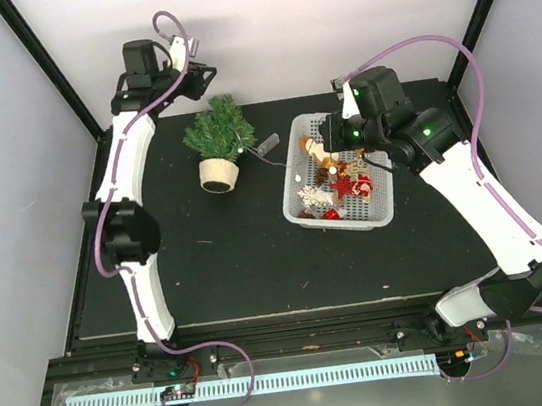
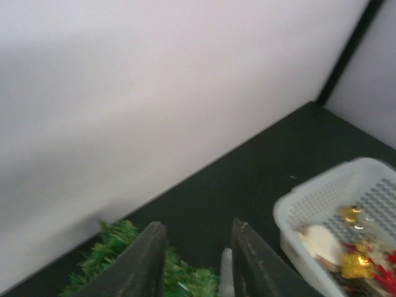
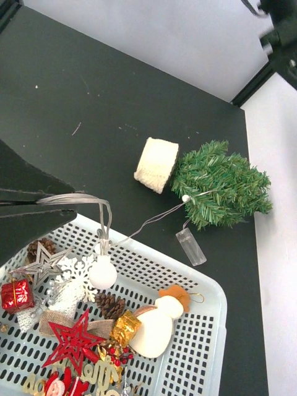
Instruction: Decorate the small christmas tree
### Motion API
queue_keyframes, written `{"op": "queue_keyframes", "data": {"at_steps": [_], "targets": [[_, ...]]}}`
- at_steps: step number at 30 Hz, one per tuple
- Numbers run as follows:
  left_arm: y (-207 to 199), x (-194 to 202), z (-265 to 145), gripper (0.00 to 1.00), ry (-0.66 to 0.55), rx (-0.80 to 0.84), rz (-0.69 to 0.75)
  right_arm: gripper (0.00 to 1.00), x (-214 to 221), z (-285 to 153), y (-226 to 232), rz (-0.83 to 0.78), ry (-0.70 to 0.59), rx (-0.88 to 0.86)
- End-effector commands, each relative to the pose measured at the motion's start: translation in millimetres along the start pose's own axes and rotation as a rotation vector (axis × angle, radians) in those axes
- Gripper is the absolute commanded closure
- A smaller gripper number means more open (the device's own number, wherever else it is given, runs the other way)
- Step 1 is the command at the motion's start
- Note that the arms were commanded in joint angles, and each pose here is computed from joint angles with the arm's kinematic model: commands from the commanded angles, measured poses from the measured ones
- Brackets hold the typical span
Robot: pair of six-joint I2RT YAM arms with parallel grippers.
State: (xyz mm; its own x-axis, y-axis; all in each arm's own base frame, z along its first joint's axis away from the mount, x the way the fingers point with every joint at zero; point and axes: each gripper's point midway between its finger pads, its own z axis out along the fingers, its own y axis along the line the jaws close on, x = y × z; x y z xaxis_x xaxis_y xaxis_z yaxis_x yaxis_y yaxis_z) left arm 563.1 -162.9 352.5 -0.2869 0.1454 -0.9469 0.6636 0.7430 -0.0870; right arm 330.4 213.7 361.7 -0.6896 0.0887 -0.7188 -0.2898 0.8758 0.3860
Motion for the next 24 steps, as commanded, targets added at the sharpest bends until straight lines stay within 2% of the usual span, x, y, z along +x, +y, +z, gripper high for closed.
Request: {"op": "queue_keyframes", "data": {"at_steps": [1, 3, 10, 12, 16, 19, 24], "targets": [[44, 65, 38, 0.58, 0.218, -0.104, -0.119, 0.99, -6, -1, 8, -0.015, -0.023, -0.03], [51, 75, 49, 0.52, 0.239, -0.11, -0.132, 0.99, -6, -1, 7, -0.013, -0.024, -0.025], [60, 115, 78, 0.51, 0.287, -0.103, -0.166, 0.99, 5, 8, -1, 0.001, 0.003, -0.002], [62, 125, 83, 0.56, 0.299, -0.099, -0.173, 0.99, 8, 11, -3, 0.007, 0.011, 0.001], [57, 140, 93, 0.84, 0.316, -0.052, -0.194, 0.99, 14, 17, -6, 0.014, 0.029, 0.01], [50, 149, 100, 0.96, 0.327, -0.009, -0.21, 0.99, 16, 21, -8, 0.011, 0.038, 0.017], [48, 159, 105, 0.99, 0.336, 0.016, -0.242, 0.99, 16, 28, -9, 0.005, 0.05, 0.028]]}}
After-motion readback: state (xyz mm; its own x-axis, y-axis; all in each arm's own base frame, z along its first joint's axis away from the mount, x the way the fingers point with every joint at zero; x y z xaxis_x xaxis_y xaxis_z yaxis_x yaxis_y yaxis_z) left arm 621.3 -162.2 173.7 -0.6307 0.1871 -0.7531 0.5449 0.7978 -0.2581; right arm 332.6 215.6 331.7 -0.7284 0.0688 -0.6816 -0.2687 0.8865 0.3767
